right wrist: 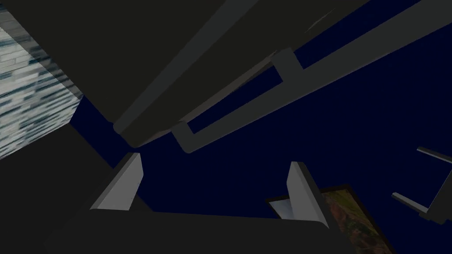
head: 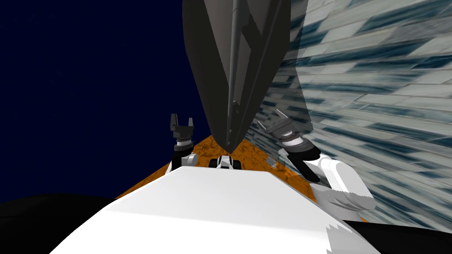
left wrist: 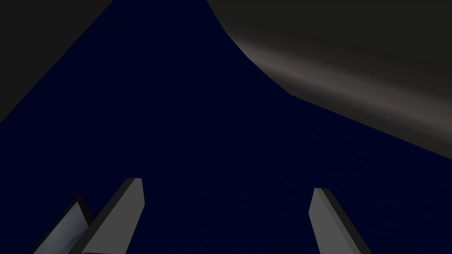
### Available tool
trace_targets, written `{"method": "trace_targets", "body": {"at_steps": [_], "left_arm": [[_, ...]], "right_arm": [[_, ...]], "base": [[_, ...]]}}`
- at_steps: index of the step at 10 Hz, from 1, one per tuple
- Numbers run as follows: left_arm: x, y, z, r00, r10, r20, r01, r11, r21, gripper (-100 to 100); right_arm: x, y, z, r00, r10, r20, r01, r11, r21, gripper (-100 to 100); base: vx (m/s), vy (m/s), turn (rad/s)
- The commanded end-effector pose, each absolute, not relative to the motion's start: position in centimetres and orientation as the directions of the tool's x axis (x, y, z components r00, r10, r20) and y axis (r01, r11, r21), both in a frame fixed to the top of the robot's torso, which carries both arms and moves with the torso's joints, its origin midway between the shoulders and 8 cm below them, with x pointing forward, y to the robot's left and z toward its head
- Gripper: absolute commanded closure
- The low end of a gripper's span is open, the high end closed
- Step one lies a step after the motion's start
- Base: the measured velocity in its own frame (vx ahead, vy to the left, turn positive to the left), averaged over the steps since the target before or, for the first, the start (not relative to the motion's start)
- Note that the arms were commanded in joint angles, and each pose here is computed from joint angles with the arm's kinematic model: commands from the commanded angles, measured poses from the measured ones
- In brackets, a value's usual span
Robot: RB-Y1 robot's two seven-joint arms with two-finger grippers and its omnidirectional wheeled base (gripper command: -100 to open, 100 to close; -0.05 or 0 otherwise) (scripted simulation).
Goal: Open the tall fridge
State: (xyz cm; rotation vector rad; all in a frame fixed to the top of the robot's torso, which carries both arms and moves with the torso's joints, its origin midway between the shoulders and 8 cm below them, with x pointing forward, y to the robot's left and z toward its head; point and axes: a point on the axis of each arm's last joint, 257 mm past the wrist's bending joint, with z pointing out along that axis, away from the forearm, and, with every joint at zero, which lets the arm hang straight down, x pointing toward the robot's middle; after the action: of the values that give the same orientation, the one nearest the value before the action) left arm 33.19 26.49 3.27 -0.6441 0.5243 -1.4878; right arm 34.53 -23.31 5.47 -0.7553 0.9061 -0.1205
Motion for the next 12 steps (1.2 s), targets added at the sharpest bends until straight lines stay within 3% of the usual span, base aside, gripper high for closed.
{"method": "trace_targets", "body": {"at_steps": [1,6,12], "left_arm": [[33.2,26.5,3.3,0.029,-0.997,0.069,0.734,-0.026,-0.679,0],[33.2,26.5,3.3,0.029,-0.997,0.069,0.734,-0.026,-0.679,0],[33.2,26.5,3.3,0.029,-0.997,0.069,0.734,-0.025,-0.679,0]], "right_arm": [[34.7,-23.2,5.1,0.642,-0.525,-0.56,-0.143,0.635,-0.759,-100],[35.2,-23.5,4.5,0.637,-0.667,-0.386,-0.054,0.461,-0.886,-100],[36.1,-24.3,3.6,0.601,-0.799,-0.025,0.09,0.098,-0.991,-100]], "base": [[0.049,0.08,-0.015],[0.044,0.069,-0.006],[0.052,0.077,0.005]]}}
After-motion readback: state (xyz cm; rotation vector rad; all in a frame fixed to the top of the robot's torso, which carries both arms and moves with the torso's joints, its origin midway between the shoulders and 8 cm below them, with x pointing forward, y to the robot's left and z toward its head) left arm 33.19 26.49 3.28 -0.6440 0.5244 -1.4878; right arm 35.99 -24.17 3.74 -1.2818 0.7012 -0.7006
